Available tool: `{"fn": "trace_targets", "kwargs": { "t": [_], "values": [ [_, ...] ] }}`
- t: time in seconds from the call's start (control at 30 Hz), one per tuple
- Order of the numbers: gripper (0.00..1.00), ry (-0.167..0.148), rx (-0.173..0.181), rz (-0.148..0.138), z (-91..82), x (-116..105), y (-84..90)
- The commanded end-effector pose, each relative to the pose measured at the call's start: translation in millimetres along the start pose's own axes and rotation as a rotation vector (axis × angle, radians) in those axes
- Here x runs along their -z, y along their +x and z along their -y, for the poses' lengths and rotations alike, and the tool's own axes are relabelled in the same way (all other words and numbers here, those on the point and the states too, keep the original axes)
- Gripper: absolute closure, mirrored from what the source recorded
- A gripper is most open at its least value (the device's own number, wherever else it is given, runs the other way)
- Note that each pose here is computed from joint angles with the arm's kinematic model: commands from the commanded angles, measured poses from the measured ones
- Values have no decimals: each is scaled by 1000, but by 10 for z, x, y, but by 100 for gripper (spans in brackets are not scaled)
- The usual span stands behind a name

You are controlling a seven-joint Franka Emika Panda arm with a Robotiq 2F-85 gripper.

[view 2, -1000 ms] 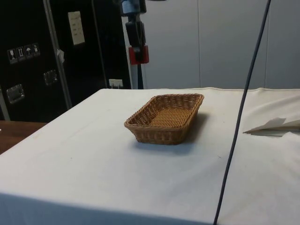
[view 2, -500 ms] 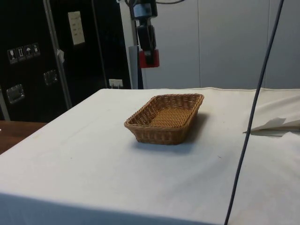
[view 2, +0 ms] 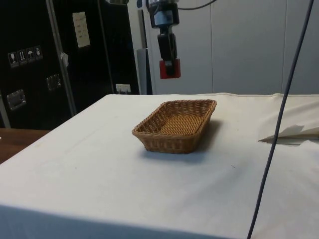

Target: Pick up the cube and place it into the basket.

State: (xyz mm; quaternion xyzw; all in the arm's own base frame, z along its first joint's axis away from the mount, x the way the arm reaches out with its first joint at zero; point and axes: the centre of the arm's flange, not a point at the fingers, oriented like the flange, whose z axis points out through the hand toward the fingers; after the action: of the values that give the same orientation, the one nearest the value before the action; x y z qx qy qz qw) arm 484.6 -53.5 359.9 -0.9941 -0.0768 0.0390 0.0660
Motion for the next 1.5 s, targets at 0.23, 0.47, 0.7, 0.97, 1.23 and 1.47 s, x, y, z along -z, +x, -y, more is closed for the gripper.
{"fn": "trace_targets", "kwargs": {
  "t": [0.23,0.47,0.7,0.97,1.23,1.47],
  "values": [
    [100,-12,-26,0,-75,-95,-73],
    [100,-36,-37,8,-98,-167,-94],
    [100,-71,-53,14,-118,-209,-94],
    [100,-90,-67,19,-127,-260,-92],
    [100,-95,-67,11,-127,-267,-82],
    [100,-97,-66,7,-123,-319,-63]
  ]
}}
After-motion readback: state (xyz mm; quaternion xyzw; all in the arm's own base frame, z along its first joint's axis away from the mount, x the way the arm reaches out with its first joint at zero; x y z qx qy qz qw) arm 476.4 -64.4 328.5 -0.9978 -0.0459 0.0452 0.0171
